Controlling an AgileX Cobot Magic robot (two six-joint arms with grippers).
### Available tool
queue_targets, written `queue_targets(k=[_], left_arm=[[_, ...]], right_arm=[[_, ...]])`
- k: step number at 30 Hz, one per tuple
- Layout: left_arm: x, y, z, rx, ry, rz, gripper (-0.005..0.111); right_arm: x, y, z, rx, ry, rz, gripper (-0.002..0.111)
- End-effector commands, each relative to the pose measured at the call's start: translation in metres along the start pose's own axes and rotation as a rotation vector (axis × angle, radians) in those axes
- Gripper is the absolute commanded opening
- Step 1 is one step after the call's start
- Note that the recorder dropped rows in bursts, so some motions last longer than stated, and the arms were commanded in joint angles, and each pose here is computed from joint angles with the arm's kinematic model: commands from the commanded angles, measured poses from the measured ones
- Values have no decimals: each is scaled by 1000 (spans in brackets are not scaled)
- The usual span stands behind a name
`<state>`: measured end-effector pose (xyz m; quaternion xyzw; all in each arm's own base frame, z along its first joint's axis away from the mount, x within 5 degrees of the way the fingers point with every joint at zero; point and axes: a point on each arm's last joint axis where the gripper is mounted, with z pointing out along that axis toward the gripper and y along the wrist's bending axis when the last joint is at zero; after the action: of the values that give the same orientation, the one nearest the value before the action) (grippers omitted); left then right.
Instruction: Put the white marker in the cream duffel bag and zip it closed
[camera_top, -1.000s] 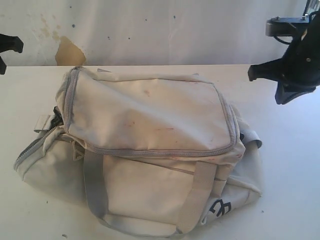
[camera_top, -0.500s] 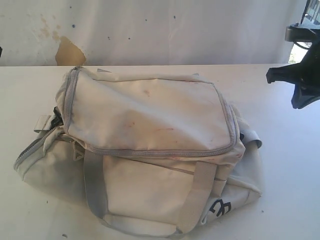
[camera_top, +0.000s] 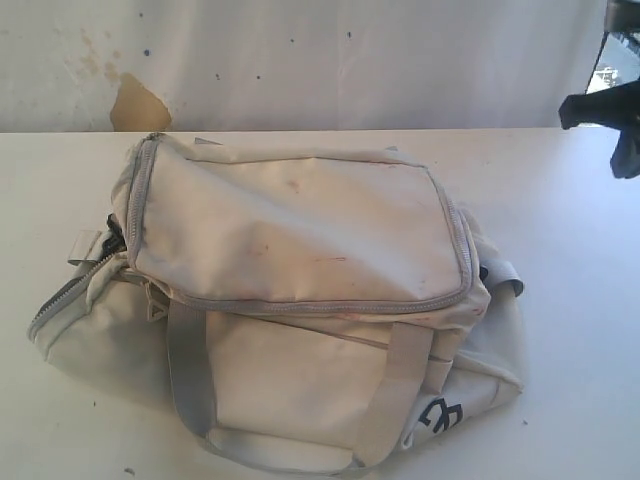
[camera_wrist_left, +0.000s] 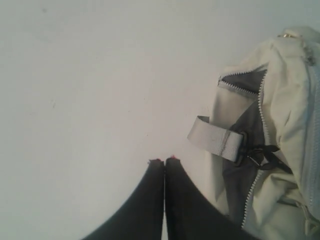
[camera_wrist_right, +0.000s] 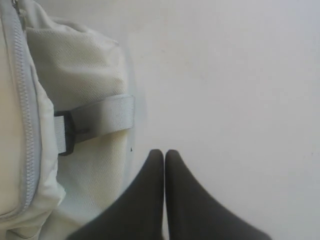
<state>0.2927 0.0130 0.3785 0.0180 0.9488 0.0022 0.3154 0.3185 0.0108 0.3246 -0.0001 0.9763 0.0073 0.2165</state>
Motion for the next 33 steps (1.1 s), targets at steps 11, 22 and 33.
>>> queue_targets(k=[11,22,33], left_arm=[[34,-8,-137,-35,-363,14,0],[110,-19,-240,-55,-649,27,0],[217,-27,-283,-81,-848,52,0]], right_arm=[[59,-8,-156,58,-431,-47,0],[170,-13,-266,93,-836,-58,0],[308,-19,-309,109,-1153,-30,0]])
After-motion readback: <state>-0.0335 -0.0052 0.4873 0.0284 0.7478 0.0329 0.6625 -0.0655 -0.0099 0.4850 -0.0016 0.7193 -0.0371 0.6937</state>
